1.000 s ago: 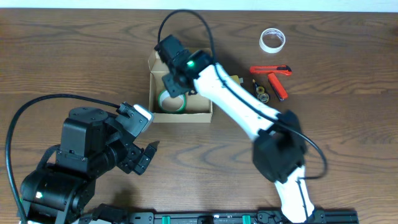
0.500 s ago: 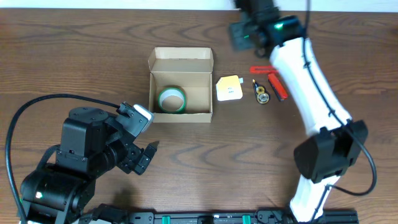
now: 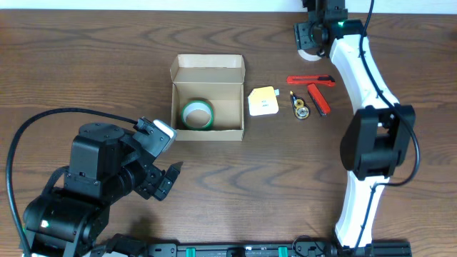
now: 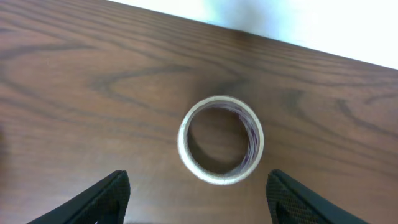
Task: Pack container
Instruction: 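Move the right gripper to the white masking tape roll, then grasp the white masking tape rim with the right gripper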
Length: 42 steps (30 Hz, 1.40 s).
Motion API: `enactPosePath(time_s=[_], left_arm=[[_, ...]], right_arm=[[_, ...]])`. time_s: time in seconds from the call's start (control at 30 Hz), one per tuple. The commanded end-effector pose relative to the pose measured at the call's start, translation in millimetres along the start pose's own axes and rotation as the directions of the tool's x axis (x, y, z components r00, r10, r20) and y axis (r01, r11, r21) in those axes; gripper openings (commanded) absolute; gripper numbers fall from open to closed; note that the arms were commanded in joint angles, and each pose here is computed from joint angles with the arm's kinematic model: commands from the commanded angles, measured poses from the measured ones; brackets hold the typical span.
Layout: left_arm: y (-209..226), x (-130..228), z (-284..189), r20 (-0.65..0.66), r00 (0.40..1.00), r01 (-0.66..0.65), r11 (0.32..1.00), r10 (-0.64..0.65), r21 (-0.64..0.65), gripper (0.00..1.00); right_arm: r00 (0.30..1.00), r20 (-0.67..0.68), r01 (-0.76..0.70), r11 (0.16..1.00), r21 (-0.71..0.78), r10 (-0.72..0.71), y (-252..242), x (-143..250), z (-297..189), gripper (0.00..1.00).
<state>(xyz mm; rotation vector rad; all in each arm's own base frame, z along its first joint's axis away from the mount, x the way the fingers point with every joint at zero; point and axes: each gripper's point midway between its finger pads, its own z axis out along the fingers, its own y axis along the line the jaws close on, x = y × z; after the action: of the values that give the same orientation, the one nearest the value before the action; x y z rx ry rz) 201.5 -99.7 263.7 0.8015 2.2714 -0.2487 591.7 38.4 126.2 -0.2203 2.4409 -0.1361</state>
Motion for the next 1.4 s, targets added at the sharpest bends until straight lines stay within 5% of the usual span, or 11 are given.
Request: enactPosePath(time_s=[0.0,0.6,1.2,1.37], left_arm=[[0.9,-3.3,-4.1,0.010,1.000,-0.011,1.000,0.011,-0.009,0.95],[0.9,-3.3,-4.1,0.010,1.000,-0.011,1.000,0.011,-0.009,0.95],[0.9,-3.3,-4.1,0.010,1.000,-0.011,1.000,0.011,-0.009,0.95],[0.9,-3.3,-4.1,0.010,1.000,-0.010,1.000,0.010,-0.009,0.95]], right_arm=[[0.999,-0.035,0.041,0.999,-0.015,-0.041,-1.8,18.9,31.9,0.72],[0.998,-0.022,0.051,0.999,-0.008,-0.051,0.2,43.8,101.5,0.71],[0.997,-0.067,-0.038,0.999,-0.026,0.036,6.6,61.5,113.9,0.38],[0.997,-0.067,-0.041,0.998,-0.037,0.039,9.2,61.6,114.3,0.18]])
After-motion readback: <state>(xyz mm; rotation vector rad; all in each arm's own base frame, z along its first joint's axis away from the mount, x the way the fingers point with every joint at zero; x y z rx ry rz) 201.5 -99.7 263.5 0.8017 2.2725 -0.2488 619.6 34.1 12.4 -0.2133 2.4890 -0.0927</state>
